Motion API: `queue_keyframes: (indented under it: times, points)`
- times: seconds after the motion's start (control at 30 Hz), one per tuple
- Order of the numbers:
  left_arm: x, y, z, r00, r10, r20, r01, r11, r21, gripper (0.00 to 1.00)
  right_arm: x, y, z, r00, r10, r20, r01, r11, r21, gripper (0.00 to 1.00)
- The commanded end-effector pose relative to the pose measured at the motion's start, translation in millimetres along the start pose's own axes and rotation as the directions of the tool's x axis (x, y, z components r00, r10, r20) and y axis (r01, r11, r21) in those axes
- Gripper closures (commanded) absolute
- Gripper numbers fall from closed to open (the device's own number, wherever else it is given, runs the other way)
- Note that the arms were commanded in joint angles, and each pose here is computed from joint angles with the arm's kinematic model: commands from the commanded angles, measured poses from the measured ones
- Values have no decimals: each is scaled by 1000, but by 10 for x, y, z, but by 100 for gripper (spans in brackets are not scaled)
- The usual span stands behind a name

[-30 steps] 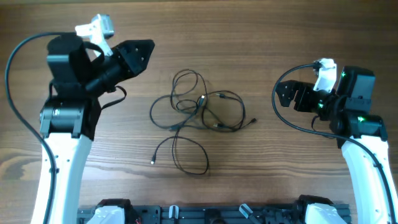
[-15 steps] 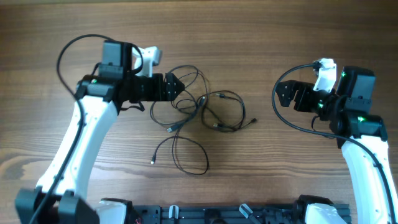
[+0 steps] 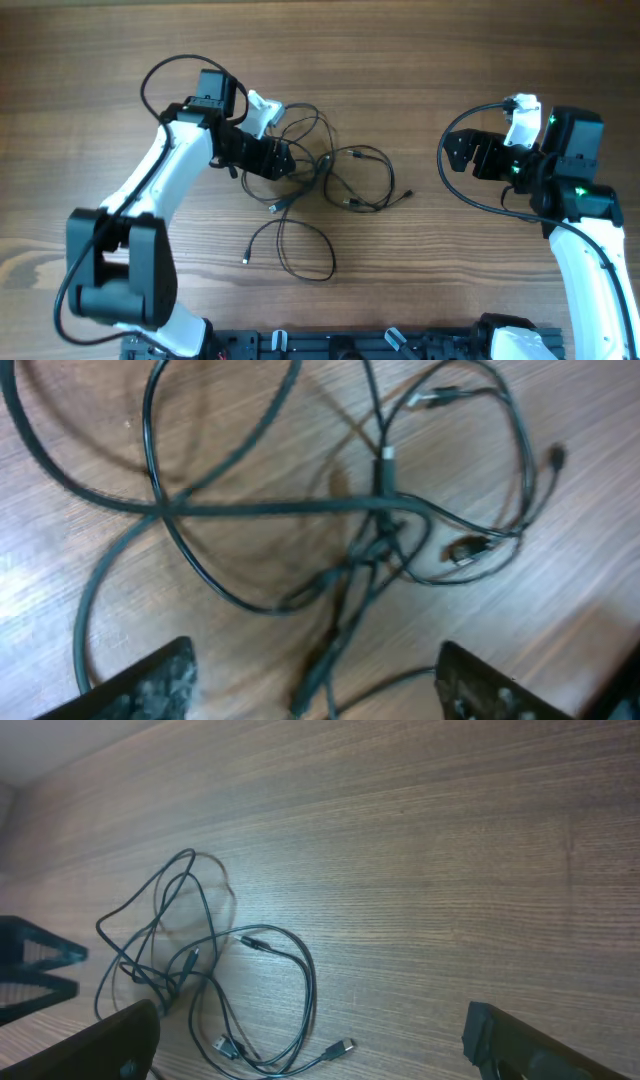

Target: Untangle cables

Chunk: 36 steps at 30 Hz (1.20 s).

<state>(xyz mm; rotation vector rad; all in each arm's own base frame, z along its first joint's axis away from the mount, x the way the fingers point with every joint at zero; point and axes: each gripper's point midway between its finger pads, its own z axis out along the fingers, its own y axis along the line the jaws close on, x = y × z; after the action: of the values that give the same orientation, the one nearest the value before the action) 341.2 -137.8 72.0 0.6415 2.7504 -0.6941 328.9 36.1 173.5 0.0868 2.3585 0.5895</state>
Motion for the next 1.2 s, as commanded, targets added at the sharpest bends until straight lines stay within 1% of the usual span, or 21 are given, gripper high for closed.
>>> queue_keyframes:
  times: [0.0, 0.1, 0.2, 0.27, 0.4, 0.47, 0.53, 0.73, 0.87, 0.9, 0.93, 1.0, 1.03, 1.1, 1.17]
  points:
    - [-64, -7, 162, 997, 80, 0, -80, 997, 1, 26, -9, 20, 4, 1000, -20, 1, 20, 1000, -15, 0]
    - [-195, -161, 278, 982, 186, 31, -186, 982, 4, 26, -6, 20, 4, 1000, -19, 0, 19, 1000, -16, 0]
    - [-295, -322, 364, 966, 254, 55, -254, 967, -2, 27, -4, 19, 4, 1000, -17, -1, 17, 1000, -15, 0]
    - [-288, -320, 381, 964, 261, 44, -261, 965, -19, 27, -2, 19, 4, 1000, -17, -2, 17, 1000, -16, 0]
    - [-209, -123, 418, 968, 250, -9, -249, 962, -110, 29, -3, 19, 4, 1000, -18, -1, 18, 1000, -15, 0]
    - [-176, -107, 432, 969, 246, -17, -247, 962, -115, 31, -3, 19, 4, 1000, -17, -1, 17, 1000, -15, 0]
    - [-168, -106, 435, 969, 246, -19, -246, 962, -114, 37, -3, 19, 4, 1000, -17, -2, 17, 1000, -16, 0]
    - [-131, -101, 452, 970, 242, -27, -244, 963, -112, 37, -1, 19, 4, 1000, -17, -2, 17, 1000, -15, 0]
    - [10, -78, 521, 964, 258, -55, -263, 959, -102, 37, -2, 19, 4, 1000, -17, -2, 17, 1000, -16, 0]
    - [5, -75, 528, 964, 260, -51, -264, 959, -103, 44, -4, 20, 4, 1000, -17, -1, 17, 1000, -16, 0]
    - [-21, -75, 529, 964, 265, -41, -267, 958, -106, 53, -4, 20, 4, 1000, -17, -1, 17, 1000, -16, 0]
    - [-61, -72, 529, 964, 265, -26, -266, 957, -111, 79, -1, 20, 4, 1000, -16, -2, 16, 1000, -16, 0]
    - [-66, -71, 529, 964, 266, -24, -267, 957, -112, 81, 4, 19, 4, 1000, -15, -4, 15, 1000, -16, 0]
    - [-64, -70, 529, 964, 265, -24, -266, 957, -112, 96, 17, 17, 4, 1000, -12, -9, 12, 1000, -15, 0]
    - [-61, -74, 532, 964, 266, -25, -267, 957, -111, 96, 20, 17, 4, 1000, -12, -11, 11, 1000, -15, 1]
